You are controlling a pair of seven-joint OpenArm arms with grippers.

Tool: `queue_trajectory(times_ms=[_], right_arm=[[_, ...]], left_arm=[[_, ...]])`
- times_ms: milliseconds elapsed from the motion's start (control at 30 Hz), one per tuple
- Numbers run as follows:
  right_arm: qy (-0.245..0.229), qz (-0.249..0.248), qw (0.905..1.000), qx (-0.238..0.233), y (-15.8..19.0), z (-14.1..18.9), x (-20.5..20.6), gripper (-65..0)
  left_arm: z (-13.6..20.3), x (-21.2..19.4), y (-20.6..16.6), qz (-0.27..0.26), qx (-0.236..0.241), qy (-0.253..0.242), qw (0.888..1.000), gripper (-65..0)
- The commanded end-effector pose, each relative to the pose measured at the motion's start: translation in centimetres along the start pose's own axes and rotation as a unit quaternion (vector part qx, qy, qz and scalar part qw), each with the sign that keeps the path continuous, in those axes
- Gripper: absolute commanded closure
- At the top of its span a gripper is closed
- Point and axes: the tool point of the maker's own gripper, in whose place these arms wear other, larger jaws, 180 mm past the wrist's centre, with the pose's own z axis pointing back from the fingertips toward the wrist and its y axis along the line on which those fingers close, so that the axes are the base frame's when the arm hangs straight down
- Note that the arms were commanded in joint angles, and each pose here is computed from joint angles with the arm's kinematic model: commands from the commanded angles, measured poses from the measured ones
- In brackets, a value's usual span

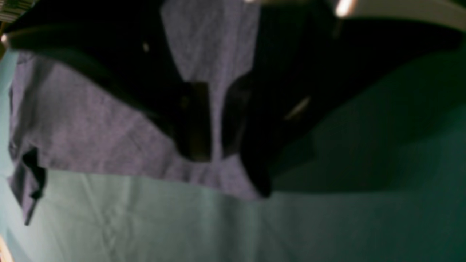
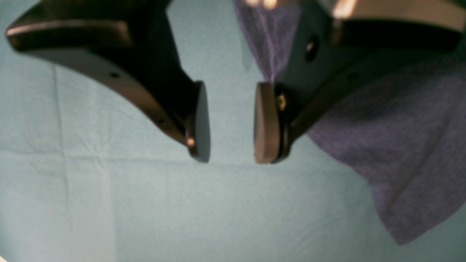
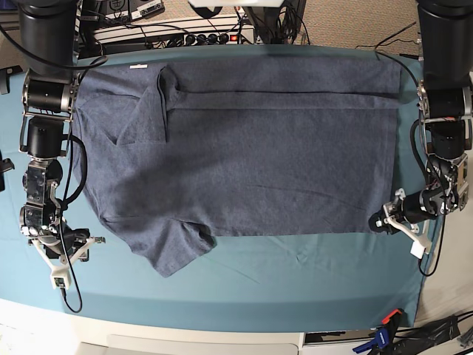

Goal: Fold the T-shirt properly
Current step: 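Lower right gripper by the sleeve, left gripper by the hem corner, then pinch the shirt's unfolded side edge with both grippers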

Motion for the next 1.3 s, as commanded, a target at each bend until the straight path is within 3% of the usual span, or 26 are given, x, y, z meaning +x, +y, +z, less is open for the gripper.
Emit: queue_trajectory(times_ms=[0,67,300,467,633,733,867,1100,1267], right_arm=[[-0.043,0.000,0.9990,-0.013,-1.4,0.9,3.1,-21.5],[-0.054,0.001,0.9985,-0.012,-1.3,0.9,3.3,-21.5],[-0.050,0.003,0.9986,-0.015,-1.3,0.7,2.4,-21.5],[-0.045,-0.014,0.9957,-0.080,-4.0,1.0,2.1,-21.5],[-0.050,-0.056,0.9930,-0.091,-5.9,1.6,1.7,-21.5],[-0.037,-0.062,0.9940,-0.082,-5.9,1.2,0.6,-22.3],[-0.022,-0.085,0.9940,-0.065,-5.3,-0.1,-1.9,-31.3],[-0.014,-0.162,0.9862,-0.029,-4.1,-1.1,-3.8,-31.4],[-0.022,-0.201,0.9783,0.044,-1.5,-1.1,-3.0,-31.5]], left_arm=[[0.8,1.4,0.1,-0.013,0.001,-0.010,1.000,-11.7],[0.8,1.7,-0.3,-0.022,-0.008,-0.017,1.000,0.0],[0.8,1.9,-0.3,-0.024,-0.011,-0.025,0.999,0.0],[0.8,1.9,-0.4,-0.024,-0.011,-0.025,0.999,0.0],[0.8,2.1,-1.2,-0.032,-0.035,-0.030,0.998,0.0],[0.9,2.3,-2.2,-0.038,-0.060,-0.037,0.997,0.0],[0.8,2.3,-2.4,-0.036,-0.063,-0.038,0.997,0.0],[0.5,2.1,-2.8,-0.035,-0.067,-0.037,0.996,0.0],[0.3,2.0,-3.0,-0.035,-0.070,-0.036,0.996,0.0]])
